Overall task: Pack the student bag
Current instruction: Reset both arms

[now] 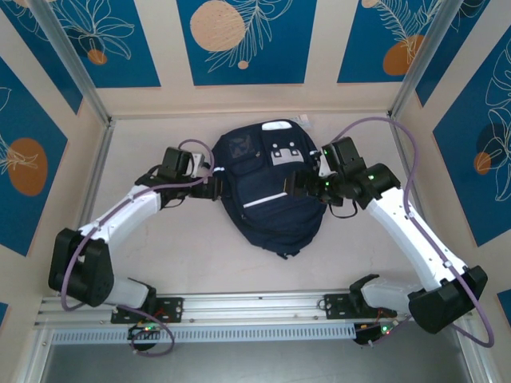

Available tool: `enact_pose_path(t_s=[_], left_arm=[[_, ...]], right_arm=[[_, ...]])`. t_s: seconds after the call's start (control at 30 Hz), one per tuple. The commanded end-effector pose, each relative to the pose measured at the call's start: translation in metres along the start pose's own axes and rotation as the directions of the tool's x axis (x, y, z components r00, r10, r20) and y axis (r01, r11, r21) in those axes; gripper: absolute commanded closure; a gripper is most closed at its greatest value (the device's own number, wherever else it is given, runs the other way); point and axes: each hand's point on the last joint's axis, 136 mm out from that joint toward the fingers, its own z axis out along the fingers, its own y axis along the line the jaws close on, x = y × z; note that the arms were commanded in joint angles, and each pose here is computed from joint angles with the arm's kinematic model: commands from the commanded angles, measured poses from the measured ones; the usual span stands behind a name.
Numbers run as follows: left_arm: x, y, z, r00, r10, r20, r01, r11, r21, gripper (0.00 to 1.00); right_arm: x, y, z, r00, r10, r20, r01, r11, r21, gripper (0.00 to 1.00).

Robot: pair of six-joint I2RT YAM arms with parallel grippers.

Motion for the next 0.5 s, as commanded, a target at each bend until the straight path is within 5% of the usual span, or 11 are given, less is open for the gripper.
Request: enact_pose_path(t_s=[0.0,0.23,0.33,0.4,0.47], left_arm=[[-0.020,0.025,-0.011,0.996,-0.036,0.084,0.045,0.994,-0.101,0.00],[-0.030,0.113,-0.035,0.982,0.023,0.187,0.082,0.841,-0.534,0.00],[-0.019,0.132,-0.030,0.988,0.055,0.145,0.039,0.815,-0.578,0.00],[-0.015,0.141,-0.027,0.989,0.032,0.145,0.057,0.822,-0.566,0.00],[-0.010,0.148,-0.018,0.987,0.023,0.159,0.068,0.838,-0.542,0.00]], right_arm=[[-0.028,-0.016,-0.012,0.988,-0.072,0.136,0.053,0.989,0.136,0.01],[-0.071,0.004,0.009,0.906,-0.314,0.285,0.292,0.949,0.115,0.01],[-0.078,-0.005,0.026,0.885,-0.350,0.307,0.315,0.936,0.159,0.01],[-0.075,0.012,0.040,0.847,-0.411,0.338,0.410,0.909,0.076,0.01],[-0.059,0.039,0.053,0.718,-0.582,0.382,0.626,0.780,0.011,0.01]])
